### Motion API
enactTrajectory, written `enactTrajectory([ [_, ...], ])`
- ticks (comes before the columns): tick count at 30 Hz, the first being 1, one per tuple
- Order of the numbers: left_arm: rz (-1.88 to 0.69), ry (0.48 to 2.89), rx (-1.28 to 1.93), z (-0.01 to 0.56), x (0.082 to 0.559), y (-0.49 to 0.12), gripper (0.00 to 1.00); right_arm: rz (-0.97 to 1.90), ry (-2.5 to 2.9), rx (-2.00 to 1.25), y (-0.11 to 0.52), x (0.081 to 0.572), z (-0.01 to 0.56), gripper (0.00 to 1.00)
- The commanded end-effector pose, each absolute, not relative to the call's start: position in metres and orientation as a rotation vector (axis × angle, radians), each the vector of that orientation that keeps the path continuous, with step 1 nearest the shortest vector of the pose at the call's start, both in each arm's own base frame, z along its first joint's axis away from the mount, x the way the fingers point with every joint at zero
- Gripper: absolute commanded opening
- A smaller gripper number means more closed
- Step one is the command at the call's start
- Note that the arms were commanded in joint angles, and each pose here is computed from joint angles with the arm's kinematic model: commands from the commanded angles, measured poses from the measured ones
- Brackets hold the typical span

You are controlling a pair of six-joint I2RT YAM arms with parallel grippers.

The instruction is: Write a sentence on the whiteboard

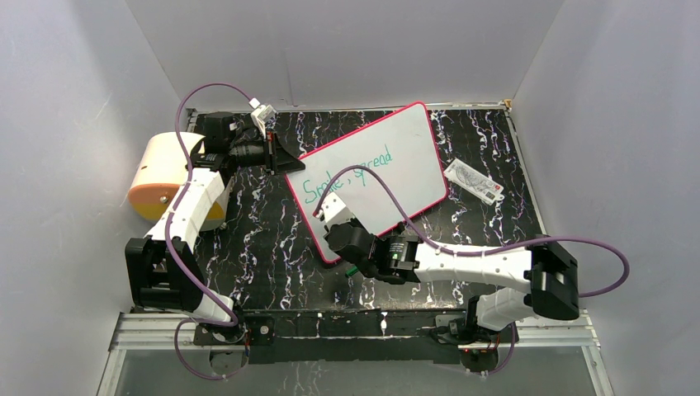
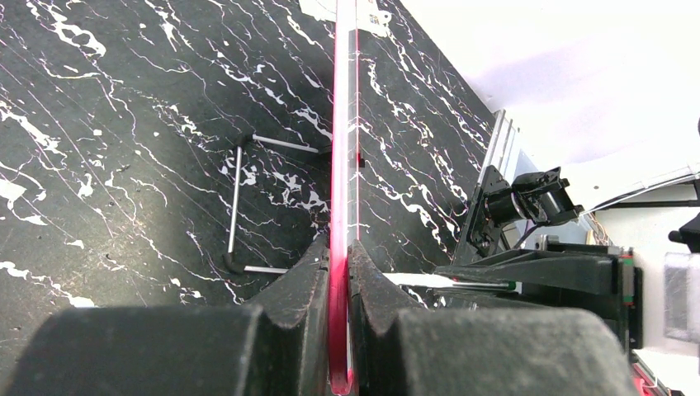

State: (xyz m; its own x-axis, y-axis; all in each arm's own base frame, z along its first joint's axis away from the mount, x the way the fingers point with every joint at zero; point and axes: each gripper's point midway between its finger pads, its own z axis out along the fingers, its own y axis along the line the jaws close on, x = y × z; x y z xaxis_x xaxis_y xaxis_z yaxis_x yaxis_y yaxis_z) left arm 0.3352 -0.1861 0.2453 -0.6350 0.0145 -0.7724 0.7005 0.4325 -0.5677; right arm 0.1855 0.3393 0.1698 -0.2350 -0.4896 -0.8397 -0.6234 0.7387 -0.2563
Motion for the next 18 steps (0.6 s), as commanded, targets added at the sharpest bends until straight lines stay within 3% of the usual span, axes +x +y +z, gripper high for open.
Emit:
enactTrajectory([
  [1, -1.215, 2.063, 0.583, 0.222, 0.327, -0.186, 0.00, 0.247, 1.822, -0.725, 0.340, 0.193, 0.210, 0.00],
  [18, -1.215, 2.064, 0.581, 0.222, 0.327, -0.186, 0.00, 0.197, 1.908, -0.664, 0.317, 0.210, 0.191, 0.00],
])
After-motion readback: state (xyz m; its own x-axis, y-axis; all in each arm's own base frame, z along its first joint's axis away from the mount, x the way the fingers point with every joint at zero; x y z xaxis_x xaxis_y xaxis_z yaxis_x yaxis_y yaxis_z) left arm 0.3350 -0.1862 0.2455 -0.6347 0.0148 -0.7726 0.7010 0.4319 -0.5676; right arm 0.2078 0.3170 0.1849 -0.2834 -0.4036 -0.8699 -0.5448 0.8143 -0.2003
